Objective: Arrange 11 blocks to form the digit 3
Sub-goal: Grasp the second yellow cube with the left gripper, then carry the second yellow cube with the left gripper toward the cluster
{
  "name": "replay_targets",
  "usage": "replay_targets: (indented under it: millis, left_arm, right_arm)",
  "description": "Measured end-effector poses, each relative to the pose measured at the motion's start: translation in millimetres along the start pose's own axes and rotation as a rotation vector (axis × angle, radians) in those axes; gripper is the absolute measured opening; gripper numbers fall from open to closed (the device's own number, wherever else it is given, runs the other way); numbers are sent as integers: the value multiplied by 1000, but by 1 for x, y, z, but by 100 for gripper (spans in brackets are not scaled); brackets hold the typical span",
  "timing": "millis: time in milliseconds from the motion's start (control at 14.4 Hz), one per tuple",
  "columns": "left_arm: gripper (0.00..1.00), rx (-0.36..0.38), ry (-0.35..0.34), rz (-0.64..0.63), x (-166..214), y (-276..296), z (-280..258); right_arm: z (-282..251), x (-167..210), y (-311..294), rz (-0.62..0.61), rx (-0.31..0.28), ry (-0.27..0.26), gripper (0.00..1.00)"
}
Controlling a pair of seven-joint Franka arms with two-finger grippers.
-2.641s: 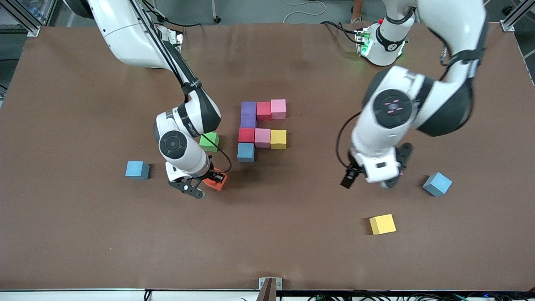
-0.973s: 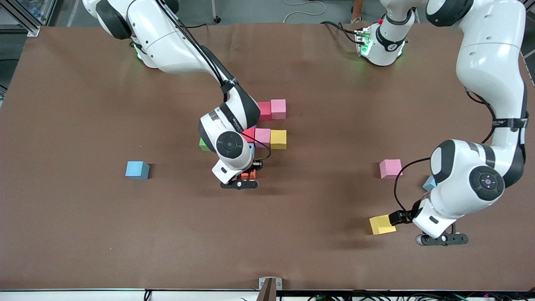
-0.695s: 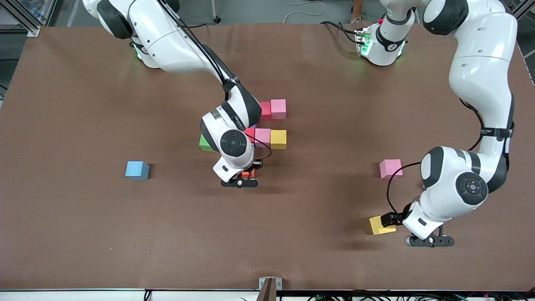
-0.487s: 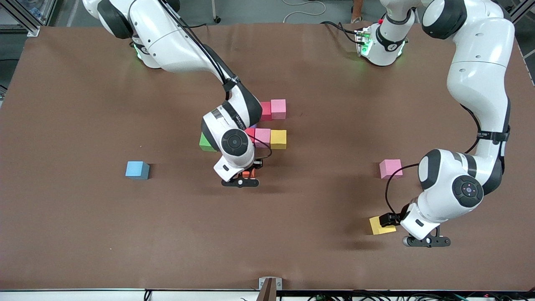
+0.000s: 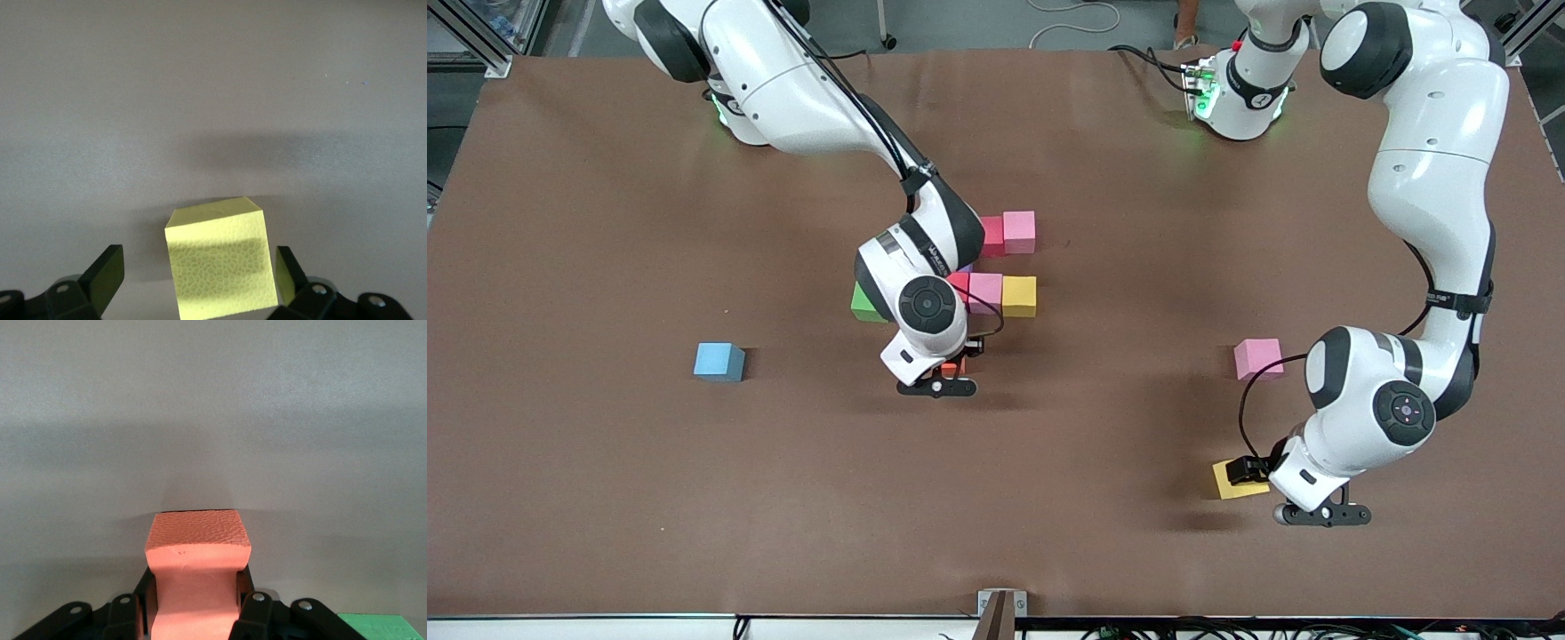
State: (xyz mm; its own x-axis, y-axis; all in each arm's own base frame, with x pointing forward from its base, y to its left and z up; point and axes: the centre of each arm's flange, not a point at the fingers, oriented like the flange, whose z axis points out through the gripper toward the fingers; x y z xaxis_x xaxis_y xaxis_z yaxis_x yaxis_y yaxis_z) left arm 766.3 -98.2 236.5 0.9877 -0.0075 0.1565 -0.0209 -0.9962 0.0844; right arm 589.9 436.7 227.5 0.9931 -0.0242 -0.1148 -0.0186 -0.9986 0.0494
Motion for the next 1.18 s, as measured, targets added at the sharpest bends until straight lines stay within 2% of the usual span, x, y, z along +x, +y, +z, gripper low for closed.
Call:
replay_targets:
  millis: [278,626,695,765,834,1043,1182]
  left_arm:
    - [100,-11,22,7,-1,9,9]
    - [98,-16,14,-22,-4,9,25]
    - [93,-17,10,-37,-5,10,28]
    - [93,-18,6,-48,-6,11,30]
    - [88,-18,3,-55,-7,12,32]
    - [60,-16,-11,-82,-8,11,32]
    - [60,-7,-41,-147,-9,12,29]
  right_arm:
    - [0,-2,-2,-1,0,0,49]
    - [0,-1,-2,1,0,4,49]
    - [-1,-1,-2,0,0,8,49]
    - [-1,0,-3,-1,2,15,49]
    - [-1,0,-3,-2,2,19,49]
    - [-1,0,-3,-3,0,23,49]
    - [0,0,-3,-4,-2,23,49]
